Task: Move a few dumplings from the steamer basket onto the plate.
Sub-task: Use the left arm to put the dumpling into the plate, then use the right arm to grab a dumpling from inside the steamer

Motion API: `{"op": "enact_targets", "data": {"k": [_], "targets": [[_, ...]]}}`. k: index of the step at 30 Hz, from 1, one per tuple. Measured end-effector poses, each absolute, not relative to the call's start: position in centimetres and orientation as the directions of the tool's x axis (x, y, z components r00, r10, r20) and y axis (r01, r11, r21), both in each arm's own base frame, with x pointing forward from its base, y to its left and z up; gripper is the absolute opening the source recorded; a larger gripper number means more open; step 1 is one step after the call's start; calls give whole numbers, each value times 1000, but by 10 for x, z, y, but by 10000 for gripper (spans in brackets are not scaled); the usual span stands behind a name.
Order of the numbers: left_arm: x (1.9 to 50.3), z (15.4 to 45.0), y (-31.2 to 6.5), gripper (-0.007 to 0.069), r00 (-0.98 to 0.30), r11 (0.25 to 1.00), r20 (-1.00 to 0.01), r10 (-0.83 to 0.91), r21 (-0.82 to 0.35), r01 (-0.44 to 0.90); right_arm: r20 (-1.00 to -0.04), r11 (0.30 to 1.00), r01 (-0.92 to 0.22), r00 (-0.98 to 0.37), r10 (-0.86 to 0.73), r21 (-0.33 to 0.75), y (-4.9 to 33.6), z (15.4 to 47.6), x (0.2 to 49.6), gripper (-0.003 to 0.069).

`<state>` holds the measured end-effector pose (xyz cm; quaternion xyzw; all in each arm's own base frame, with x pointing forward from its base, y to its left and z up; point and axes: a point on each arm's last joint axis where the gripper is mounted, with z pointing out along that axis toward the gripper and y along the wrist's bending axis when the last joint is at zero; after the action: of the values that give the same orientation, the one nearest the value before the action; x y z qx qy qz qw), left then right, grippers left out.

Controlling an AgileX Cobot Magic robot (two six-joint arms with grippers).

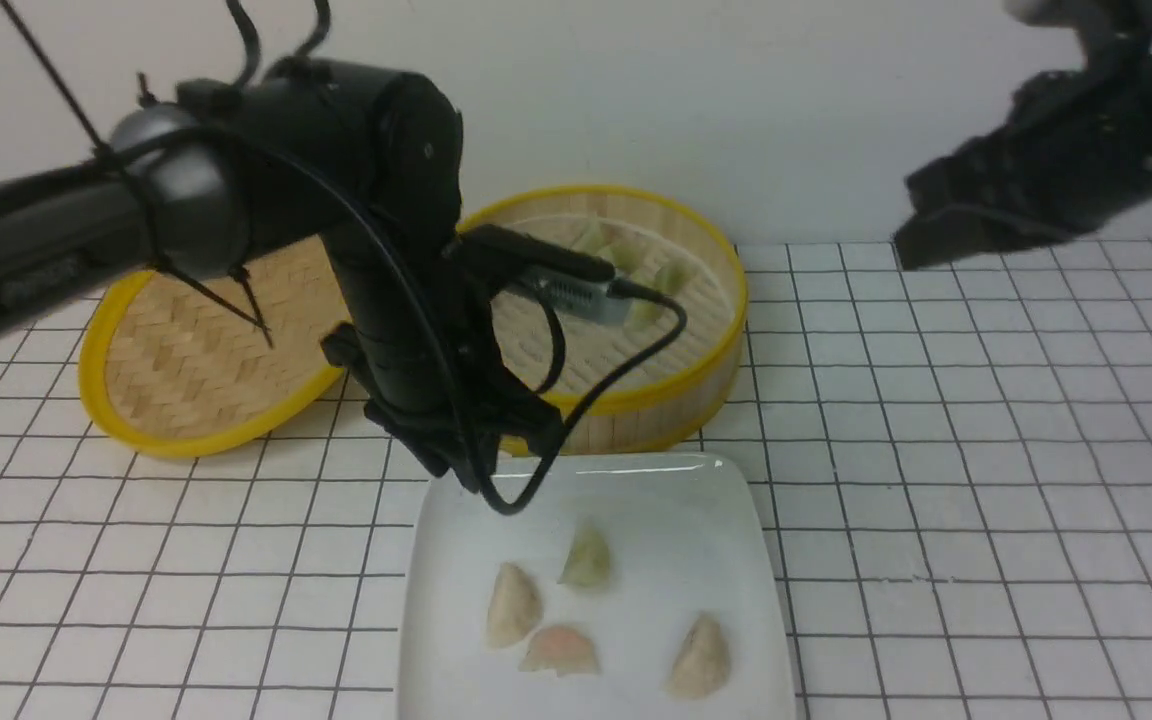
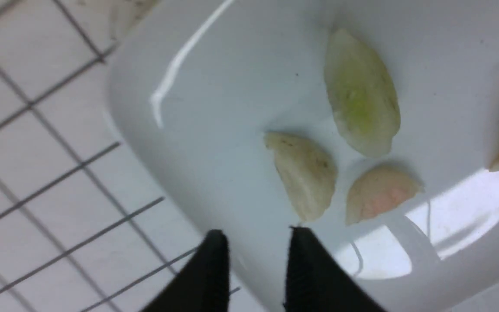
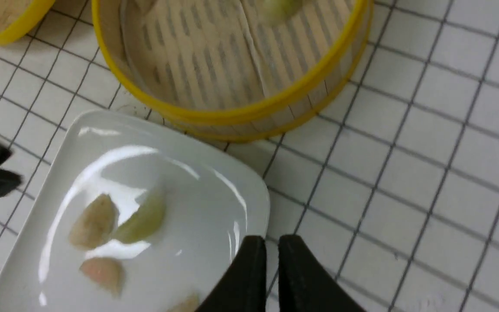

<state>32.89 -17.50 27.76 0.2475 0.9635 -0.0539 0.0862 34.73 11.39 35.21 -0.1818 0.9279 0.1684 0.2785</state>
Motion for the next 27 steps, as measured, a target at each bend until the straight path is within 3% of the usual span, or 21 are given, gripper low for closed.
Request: {"op": "enact_targets", "data": {"k": [1,4,8,12,13,14,18,27], "targets": [[327,284,-174,73,-860,872,-210,465,-58,485,-569,876,-434,-783,-253,209,118,347,353,57],[299,340,-156,2,-841,890,-344,418,-32,455,-568,872,-457,-770,-290,174,149,327,401,129],[268,386,-139,-6,-797,894,-467,383,-29,446,-557,862,-486,-759,-336,142,176,297,445,221],[233,424,-121,-6,-742,894,-569,354,-28,448,-522,851,-509,-764,-378,129,204,246,484,332],[231,425,-120,-6,-740,894,-572,354,-27,448,-530,851,-510,-760,-376,127,205,249,484,337],[221,435,-114,-6,-720,894,-602,345,-22,447,-516,850,-512,-765,-386,123,211,229,496,374],[202,451,-101,-6,-678,900,-653,337,12,436,-516,845,-520,-761,-393,124,220,201,510,417],[191,461,-87,-6,-643,915,-686,341,85,394,-539,842,-528,-744,-396,112,226,173,520,425]]}}
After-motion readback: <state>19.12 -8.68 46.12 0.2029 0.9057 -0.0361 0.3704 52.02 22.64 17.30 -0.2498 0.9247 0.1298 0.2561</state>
